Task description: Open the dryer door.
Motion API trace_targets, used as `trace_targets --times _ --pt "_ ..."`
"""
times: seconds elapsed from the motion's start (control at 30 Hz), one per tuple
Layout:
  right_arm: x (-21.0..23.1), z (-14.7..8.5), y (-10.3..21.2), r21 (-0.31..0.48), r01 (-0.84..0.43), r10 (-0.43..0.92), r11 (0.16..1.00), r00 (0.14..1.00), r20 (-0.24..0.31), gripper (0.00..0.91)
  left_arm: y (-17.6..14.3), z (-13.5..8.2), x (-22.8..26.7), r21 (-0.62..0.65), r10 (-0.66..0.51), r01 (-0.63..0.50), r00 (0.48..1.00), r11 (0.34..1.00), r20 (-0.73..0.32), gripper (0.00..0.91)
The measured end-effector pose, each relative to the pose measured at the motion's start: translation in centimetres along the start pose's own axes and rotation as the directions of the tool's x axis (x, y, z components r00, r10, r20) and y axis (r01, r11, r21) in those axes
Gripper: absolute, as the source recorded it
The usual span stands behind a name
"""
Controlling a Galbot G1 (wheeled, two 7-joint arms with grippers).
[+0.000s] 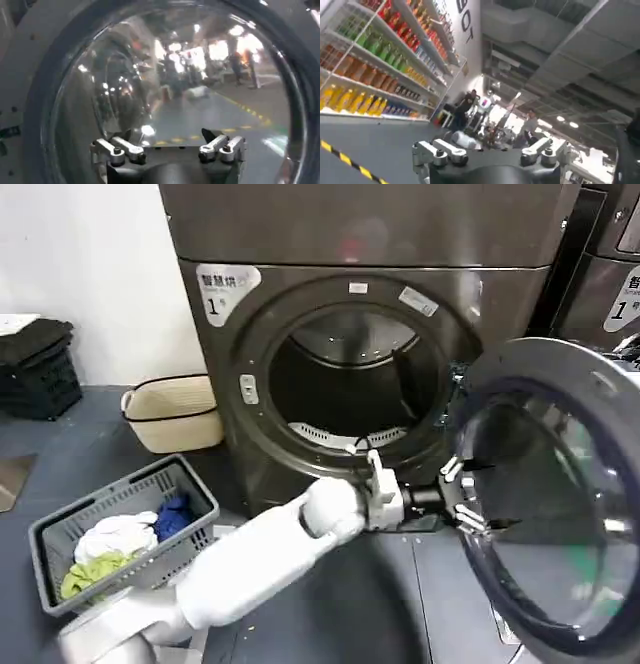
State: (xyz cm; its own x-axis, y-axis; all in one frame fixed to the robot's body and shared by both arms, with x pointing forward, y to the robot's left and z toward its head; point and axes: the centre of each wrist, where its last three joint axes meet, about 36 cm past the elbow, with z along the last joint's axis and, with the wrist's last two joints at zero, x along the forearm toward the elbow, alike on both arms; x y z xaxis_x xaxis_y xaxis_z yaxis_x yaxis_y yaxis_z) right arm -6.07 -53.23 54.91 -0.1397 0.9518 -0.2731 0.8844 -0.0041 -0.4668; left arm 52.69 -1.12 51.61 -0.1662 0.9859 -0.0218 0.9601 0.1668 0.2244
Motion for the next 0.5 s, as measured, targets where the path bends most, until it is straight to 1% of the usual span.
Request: trace_targets --times 0.3,0.43,0.5 --pt "0.1 -0.6 0.3 -0.009 -0.005 0.005 1.000 1.000 0.021 0.907 0.1 -0.9 -2.9 0.016 -0.046 0.047 0.999 0.999 -0.016 0.907" --pt "0.1 -0.7 0.5 -0.006 0.000 0.001 1.000 1.000 0.028 0.907 0.0 -1.0 -4.0 0.049 -0.101 0.103 0.994 0.993 -0.044 0.907" --pt "0.1 -0.7 0.6 -0.005 0.000 0.000 1.000 1.000 0.029 0.907 -0.1 -1.1 -4.4 0.063 -0.110 0.113 0.993 0.992 -0.048 0.907"
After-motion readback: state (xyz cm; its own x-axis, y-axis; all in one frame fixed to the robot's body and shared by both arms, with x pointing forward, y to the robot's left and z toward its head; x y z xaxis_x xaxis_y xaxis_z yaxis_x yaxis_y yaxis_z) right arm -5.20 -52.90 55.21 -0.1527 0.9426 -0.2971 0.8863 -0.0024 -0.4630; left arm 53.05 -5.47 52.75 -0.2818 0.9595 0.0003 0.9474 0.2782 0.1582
